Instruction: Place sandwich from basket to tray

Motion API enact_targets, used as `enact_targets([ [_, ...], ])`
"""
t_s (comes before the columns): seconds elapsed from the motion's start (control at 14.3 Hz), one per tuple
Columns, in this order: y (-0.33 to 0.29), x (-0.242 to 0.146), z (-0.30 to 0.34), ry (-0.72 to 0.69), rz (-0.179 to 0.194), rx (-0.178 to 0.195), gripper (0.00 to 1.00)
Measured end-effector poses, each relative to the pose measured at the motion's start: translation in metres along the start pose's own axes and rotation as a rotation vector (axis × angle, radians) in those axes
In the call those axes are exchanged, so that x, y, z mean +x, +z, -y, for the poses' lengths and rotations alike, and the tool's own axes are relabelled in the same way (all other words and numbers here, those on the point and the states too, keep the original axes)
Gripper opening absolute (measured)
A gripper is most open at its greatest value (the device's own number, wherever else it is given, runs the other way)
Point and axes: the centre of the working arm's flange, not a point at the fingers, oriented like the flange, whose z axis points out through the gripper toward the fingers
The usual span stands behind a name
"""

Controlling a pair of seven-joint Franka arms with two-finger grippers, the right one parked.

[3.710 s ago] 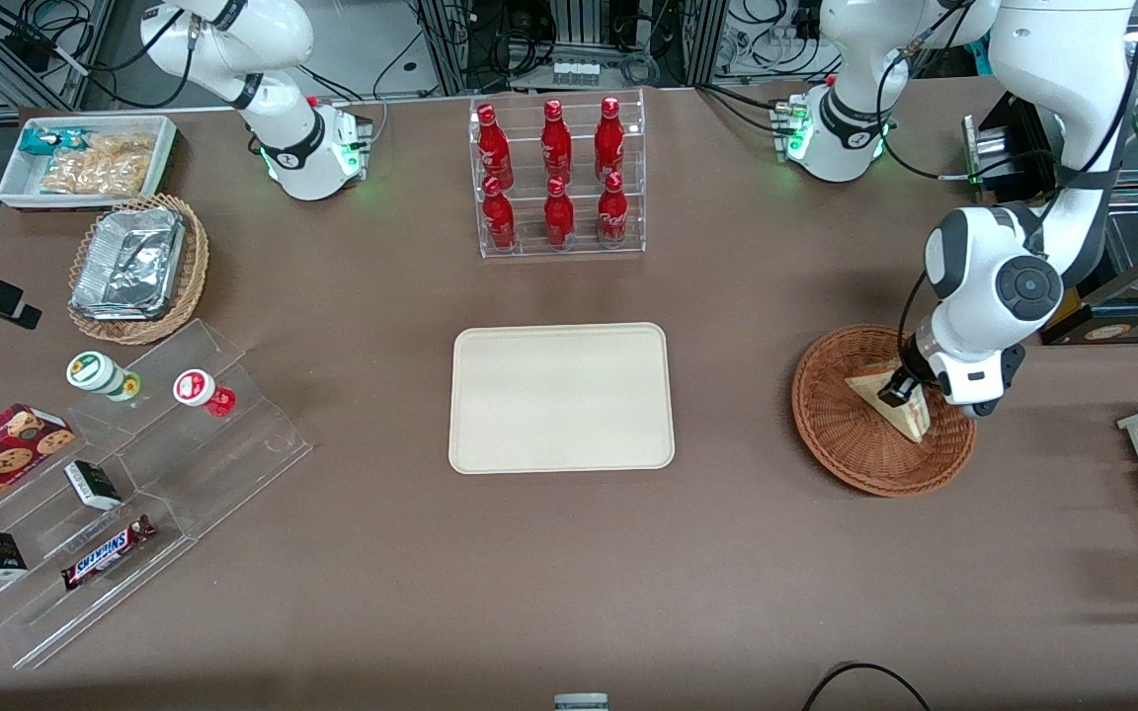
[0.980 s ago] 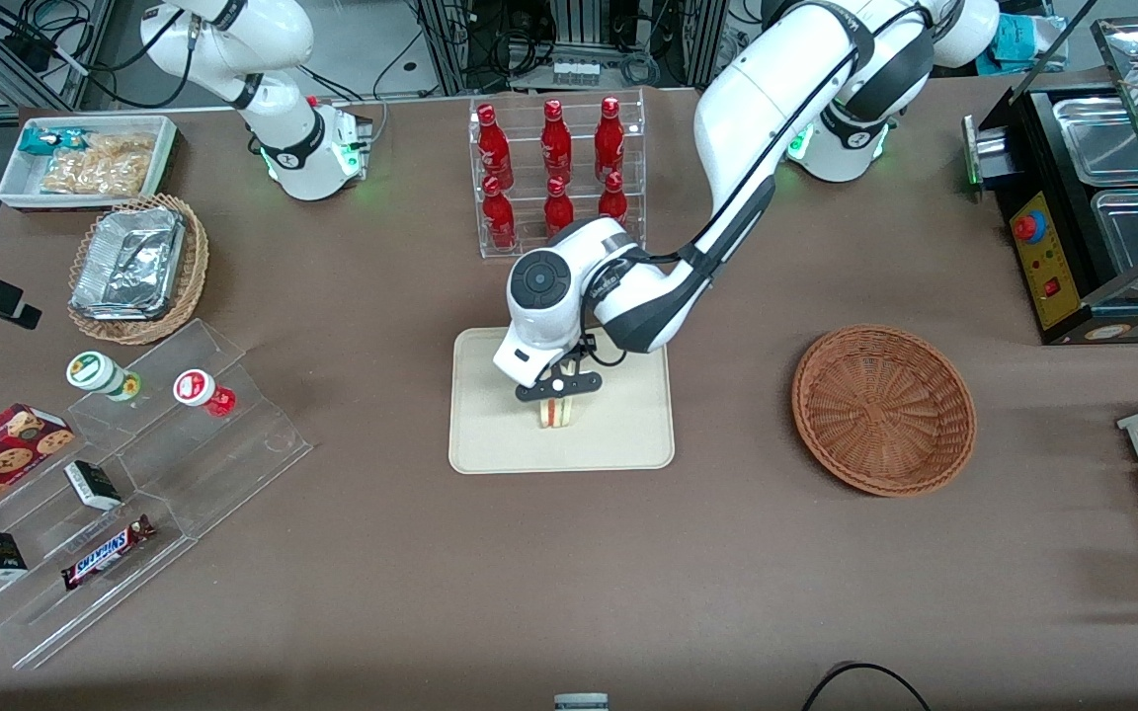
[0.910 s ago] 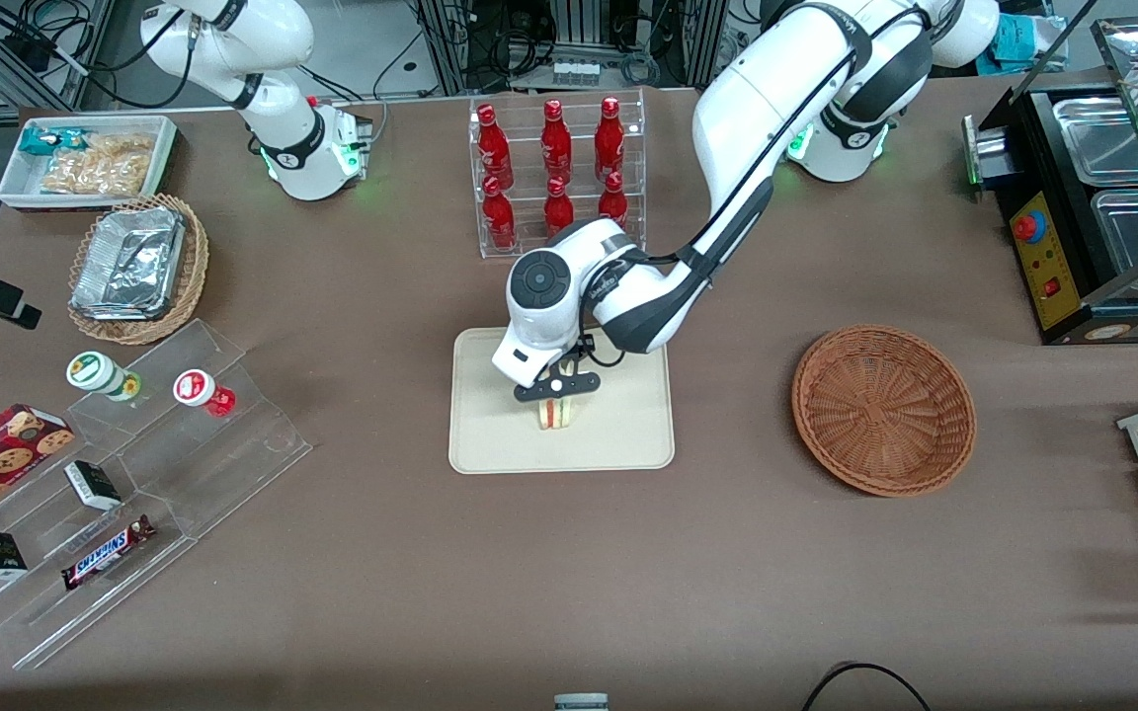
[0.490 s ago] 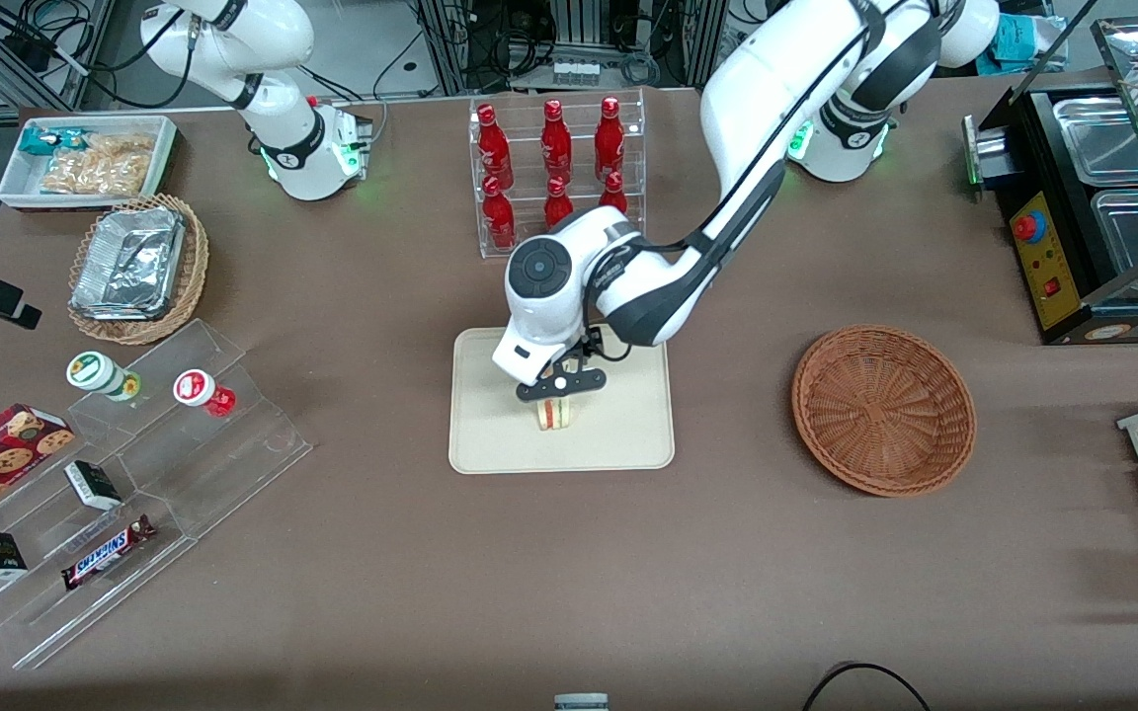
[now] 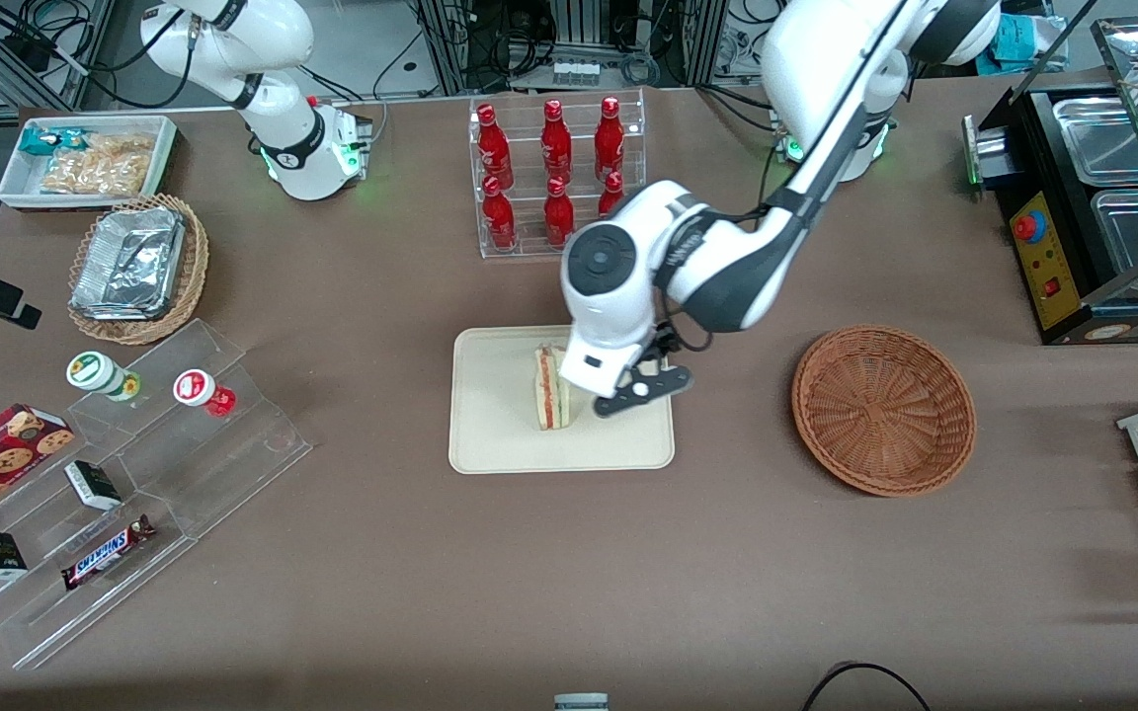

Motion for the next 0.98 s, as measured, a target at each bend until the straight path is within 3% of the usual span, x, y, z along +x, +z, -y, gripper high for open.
enact_targets([
  [0.21, 0.000, 0.032, 0.054, 0.032, 0.024, 0.026, 1.00],
  [0.63, -0.024, 0.076, 0.195, 0.187, 0.130, -0.039, 1.00],
  [0.84, -0.049, 0.079, 0.260, 0.255, 0.162, -0.024, 1.00],
  [0.98, -0.073, 0.079, 0.291, 0.303, 0.164, -0.024, 1.00],
])
